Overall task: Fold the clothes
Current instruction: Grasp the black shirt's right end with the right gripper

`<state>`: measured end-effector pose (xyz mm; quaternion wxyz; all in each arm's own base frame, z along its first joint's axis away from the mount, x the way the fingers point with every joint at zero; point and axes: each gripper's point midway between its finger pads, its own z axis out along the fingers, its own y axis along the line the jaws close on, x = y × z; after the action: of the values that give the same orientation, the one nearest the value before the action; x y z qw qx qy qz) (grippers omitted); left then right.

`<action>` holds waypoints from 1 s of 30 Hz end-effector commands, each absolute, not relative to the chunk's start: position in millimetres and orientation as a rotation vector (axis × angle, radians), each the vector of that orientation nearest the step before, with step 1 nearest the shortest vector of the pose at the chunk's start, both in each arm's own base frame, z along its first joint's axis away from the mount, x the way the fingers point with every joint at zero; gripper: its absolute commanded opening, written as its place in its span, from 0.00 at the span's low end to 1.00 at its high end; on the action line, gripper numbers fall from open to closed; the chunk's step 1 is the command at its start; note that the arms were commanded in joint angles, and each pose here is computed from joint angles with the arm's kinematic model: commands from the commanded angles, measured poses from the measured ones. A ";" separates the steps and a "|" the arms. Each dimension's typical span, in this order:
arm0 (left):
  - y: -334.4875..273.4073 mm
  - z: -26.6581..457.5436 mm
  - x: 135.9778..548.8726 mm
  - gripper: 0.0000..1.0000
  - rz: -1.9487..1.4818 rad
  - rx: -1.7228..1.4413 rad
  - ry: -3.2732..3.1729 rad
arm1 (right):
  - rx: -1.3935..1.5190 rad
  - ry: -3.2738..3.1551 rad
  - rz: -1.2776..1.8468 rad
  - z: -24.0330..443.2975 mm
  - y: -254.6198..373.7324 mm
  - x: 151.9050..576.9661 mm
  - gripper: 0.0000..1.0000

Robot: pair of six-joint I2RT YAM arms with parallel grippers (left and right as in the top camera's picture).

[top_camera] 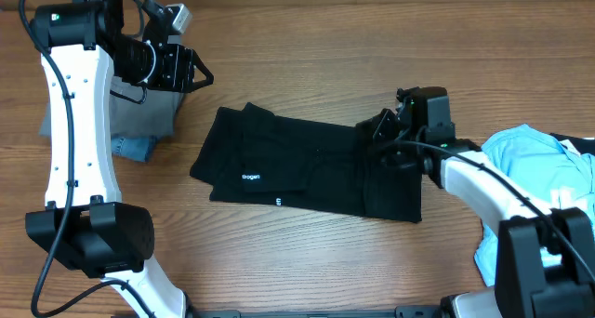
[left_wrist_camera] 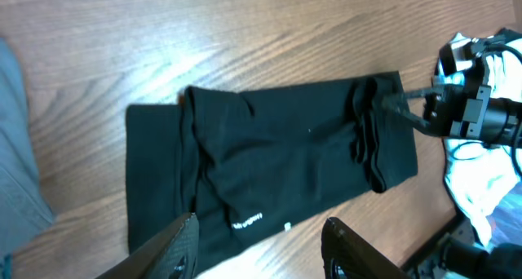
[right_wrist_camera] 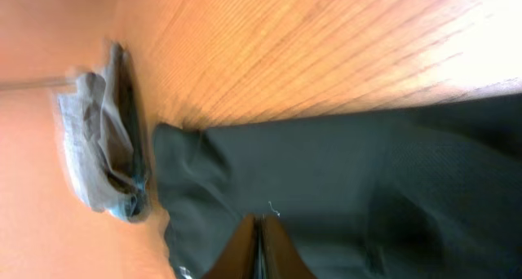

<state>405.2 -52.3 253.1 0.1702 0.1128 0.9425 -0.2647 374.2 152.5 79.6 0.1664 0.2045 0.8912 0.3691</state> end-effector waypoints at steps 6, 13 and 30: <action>-68.4 262.7 384.3 0.59 -0.799 0.490 2.659 | 0.500 2.724 0.730 92.8 57.2 339.5 0.30; -61.4 290.2 343.0 1.00 -0.671 0.400 2.731 | 0.577 2.815 0.700 60.8 16.5 312.2 0.53; 36.3 333.6 297.2 1.00 0.111 -0.245 2.697 | 0.442 2.893 0.972 9.3 48.7 308.6 0.15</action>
<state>296.8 26.4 334.1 0.2151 -0.0659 0.9742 0.0160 310.3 38.9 7.5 0.0290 0.1608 0.9412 0.2956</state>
